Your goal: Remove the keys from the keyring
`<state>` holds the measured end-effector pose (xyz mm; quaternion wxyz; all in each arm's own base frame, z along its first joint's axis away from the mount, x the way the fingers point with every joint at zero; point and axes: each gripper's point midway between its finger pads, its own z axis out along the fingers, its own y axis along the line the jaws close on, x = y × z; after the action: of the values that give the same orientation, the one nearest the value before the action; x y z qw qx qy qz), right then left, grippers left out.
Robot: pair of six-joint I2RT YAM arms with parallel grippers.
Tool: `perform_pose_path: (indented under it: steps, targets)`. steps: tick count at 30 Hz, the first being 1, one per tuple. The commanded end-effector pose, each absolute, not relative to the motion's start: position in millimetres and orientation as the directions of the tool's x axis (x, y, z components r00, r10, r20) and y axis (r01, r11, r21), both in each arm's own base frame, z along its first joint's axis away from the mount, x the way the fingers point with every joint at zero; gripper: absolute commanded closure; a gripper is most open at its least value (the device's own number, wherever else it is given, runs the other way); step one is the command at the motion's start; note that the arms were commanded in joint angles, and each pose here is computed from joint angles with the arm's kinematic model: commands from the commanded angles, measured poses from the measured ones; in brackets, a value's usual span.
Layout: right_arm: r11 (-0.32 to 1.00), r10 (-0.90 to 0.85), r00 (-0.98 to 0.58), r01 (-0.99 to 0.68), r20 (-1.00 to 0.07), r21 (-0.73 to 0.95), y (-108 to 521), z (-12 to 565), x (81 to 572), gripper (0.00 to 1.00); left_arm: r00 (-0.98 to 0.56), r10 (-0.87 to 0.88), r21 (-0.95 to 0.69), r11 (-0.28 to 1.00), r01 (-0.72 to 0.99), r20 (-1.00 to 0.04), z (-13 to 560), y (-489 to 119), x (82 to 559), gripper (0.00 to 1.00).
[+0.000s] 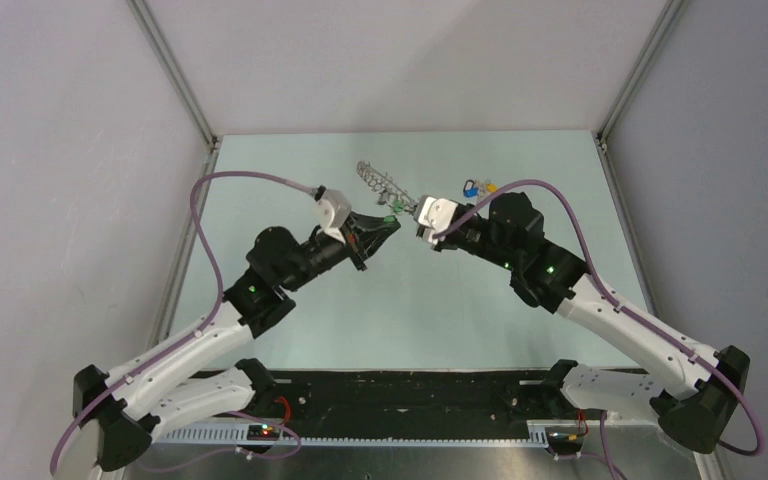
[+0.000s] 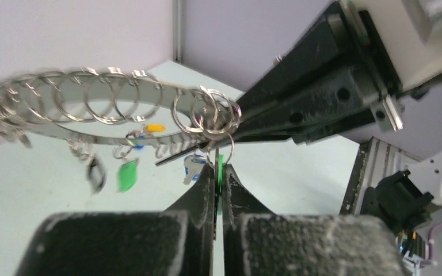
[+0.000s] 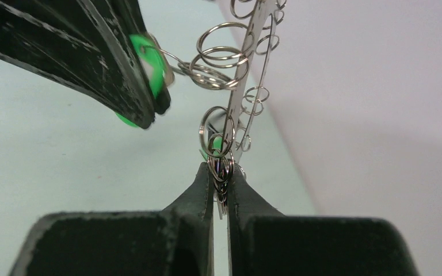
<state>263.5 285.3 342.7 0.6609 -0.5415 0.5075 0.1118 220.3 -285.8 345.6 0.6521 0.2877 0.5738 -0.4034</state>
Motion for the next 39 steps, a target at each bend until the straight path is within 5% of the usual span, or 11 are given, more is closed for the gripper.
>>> perform_pose_path:
  steps: [1, 4, 9, 13, 21, 23, 28, 29, 30, 34, 39]
  targets:
    - [0.573, -0.317, 0.276, -0.707, -0.907, -0.415, 267.3, 345.2, 278.1, 1.00, -0.256, -0.106, -0.264, 0.626, 0.733, -0.961, 328.2, -272.4, 229.8, 1.00]
    - [0.573, -0.249, 0.195, -0.760, -0.949, -0.307, 272.8, 320.9, 268.0, 0.95, -0.430, -0.055, -0.340, 0.705, 0.622, -0.901, 298.2, -262.6, 231.7, 1.00]
    - [0.597, -0.098, 0.149, -0.782, -0.984, -0.177, 271.1, 318.0, 252.8, 0.87, -0.475, -0.359, -0.522, 0.808, 0.274, -0.804, 289.7, -212.5, 243.0, 1.00]
    - [0.591, -0.048, 0.113, -0.798, -0.992, -0.119, 267.5, 308.0, 243.2, 0.63, -0.486, -0.253, -0.473, 0.780, 0.409, -0.837, 306.9, -216.8, 230.6, 1.00]
    - [0.677, 0.037, 0.008, -0.736, -0.999, 0.020, 243.3, 294.3, 260.3, 0.56, -0.778, 0.130, -0.396, 0.802, 0.447, -0.615, 269.0, -238.9, 205.9, 1.00]
    - [0.702, 0.120, -0.049, -0.703, -0.992, 0.119, 237.7, 297.6, 266.3, 0.40, -0.794, 0.158, -0.374, 0.817, 0.439, -0.587, 264.9, -239.3, 209.3, 1.00]
    - [0.789, 0.330, -0.131, -0.506, -0.935, 0.349, 215.7, 300.1, 294.1, 0.26, -0.758, 0.228, -0.318, 0.807, 0.498, -0.611, 278.0, -241.8, 219.0, 1.00]
    - [0.788, 0.343, -0.145, -0.493, -0.928, 0.369, 213.9, 298.0, 295.0, 0.08, -0.756, 0.243, -0.305, 0.807, 0.505, -0.608, 276.7, -241.7, 220.5, 1.00]
    - [0.785, 0.349, -0.148, -0.493, -0.925, 0.375, 213.3, 299.2, 294.1, 0.02, -0.738, 0.261, -0.296, 0.794, 0.531, -0.623, 282.1, -242.9, 221.3, 1.00]
    - [0.792, 0.306, -0.148, -0.509, -0.940, 0.338, 208.4, 296.5, 290.1, 0.00, -0.681, 0.354, -0.317, 0.686, 0.655, -0.641, 291.6, -260.4, 214.3, 1.00]
    - [0.794, 0.208, -0.061, -0.572, -0.976, 0.205, 201.4, 299.8, 281.6, 0.01, -0.611, 0.421, -0.133, 0.742, 0.657, -0.670, 296.8, -244.4, 238.7, 1.00]
